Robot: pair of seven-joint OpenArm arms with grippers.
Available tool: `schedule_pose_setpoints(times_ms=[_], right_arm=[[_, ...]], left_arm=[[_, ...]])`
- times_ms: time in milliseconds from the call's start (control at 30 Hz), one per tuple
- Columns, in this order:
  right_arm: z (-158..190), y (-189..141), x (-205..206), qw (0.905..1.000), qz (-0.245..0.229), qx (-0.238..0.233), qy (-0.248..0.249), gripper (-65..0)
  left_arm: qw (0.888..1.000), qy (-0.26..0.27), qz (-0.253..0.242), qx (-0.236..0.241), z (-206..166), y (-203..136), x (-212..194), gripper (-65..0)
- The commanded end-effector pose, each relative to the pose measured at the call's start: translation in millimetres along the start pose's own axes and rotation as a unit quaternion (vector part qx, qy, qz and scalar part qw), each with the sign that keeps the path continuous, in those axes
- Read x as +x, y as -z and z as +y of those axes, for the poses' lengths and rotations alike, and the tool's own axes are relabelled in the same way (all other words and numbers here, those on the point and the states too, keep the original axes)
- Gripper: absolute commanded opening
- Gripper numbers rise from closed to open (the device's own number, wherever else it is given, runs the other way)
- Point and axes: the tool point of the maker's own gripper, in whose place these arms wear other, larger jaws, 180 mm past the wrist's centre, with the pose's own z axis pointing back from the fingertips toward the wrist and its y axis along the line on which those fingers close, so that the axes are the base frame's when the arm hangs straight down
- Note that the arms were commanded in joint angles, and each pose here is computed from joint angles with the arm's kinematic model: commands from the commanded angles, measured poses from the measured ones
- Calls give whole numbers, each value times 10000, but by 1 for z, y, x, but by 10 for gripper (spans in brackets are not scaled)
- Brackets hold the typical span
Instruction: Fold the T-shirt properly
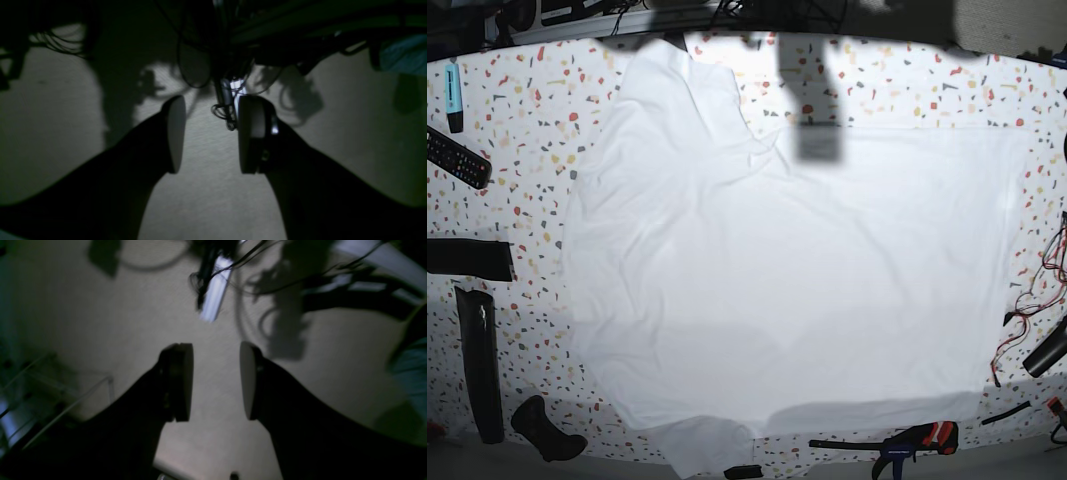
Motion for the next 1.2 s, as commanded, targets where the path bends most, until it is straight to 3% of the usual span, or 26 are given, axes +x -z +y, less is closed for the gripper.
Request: schedule_pose_setpoints(times_ms=[0, 267, 500, 733, 1000, 1100, 1167], right_arm=[[3, -7, 8, 9999, -138, 64, -37, -415], [-9, -35, 89, 9913, -1139, 41, -658, -415], [-19, -57, 144, 9778, -1519, -124, -1442, -415], [-26, -71, 201, 9583, -2218, -356, -1766, -415], [-38, -79, 244, 9409, -2705, -606, -1945, -415], [-49, -76, 242, 9465, -2335, -848, -2061, -415], [-49, -79, 240, 9417, -2074, -944, -2474, -415]], left_arm=[[9998, 49, -176, -14, 0, -8, 11, -396], [9913, 521, -1201, 130, 5, -24, 95, -396], [9736, 903, -2096, 60, -4, -28, 167, -396], [9544, 1146, -2755, 104, -4, -29, 220, -396], [9370, 1373, -3206, 215, 1, -31, 260, -396], [9299, 2169, -2904, 625, 11, -24, 260, -396], [9219, 2808, -2493, 959, 24, -21, 254, -396]])
